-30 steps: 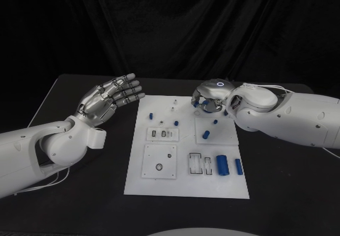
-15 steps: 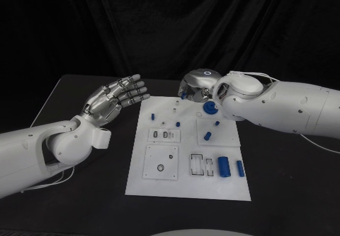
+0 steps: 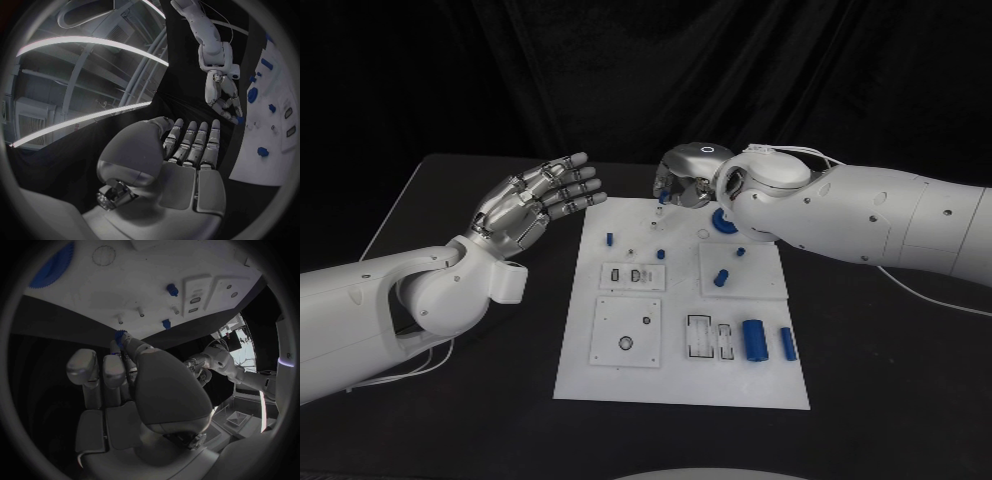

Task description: Assemble the parts on the task board

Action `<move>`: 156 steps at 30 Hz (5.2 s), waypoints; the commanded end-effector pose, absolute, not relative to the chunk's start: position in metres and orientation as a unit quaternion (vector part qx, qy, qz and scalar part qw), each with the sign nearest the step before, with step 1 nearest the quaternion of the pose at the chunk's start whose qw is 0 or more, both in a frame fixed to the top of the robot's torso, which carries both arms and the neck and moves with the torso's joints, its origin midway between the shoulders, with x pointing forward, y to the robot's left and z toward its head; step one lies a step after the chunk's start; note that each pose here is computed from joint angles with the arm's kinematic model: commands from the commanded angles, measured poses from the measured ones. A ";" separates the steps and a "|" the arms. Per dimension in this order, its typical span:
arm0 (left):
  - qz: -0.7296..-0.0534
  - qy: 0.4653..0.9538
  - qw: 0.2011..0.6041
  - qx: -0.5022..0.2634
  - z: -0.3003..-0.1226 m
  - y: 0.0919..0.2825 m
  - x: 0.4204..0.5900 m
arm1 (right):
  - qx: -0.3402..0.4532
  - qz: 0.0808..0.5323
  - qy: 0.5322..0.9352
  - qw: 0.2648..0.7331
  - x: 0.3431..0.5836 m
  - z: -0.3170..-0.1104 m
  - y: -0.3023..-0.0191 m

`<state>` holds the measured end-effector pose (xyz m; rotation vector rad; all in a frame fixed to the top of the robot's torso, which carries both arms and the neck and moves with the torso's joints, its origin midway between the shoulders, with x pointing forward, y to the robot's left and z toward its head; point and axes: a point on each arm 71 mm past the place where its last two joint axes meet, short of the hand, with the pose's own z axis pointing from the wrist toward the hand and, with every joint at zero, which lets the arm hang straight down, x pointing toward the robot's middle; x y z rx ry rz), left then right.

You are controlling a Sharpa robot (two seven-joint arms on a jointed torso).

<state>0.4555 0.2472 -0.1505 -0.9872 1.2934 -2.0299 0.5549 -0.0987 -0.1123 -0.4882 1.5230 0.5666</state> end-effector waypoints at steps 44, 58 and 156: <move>-0.771 0.451 0.274 -0.357 -0.145 0.249 0.457 | -0.227 0.239 0.685 0.649 0.563 -0.138 -0.089; -0.774 0.446 0.271 -0.360 -0.145 0.249 0.457 | -0.220 0.222 0.704 0.638 0.565 -0.143 -0.091; -0.766 0.455 0.261 -0.373 -0.150 0.263 0.460 | -0.164 0.156 0.733 0.642 0.544 -0.156 -0.207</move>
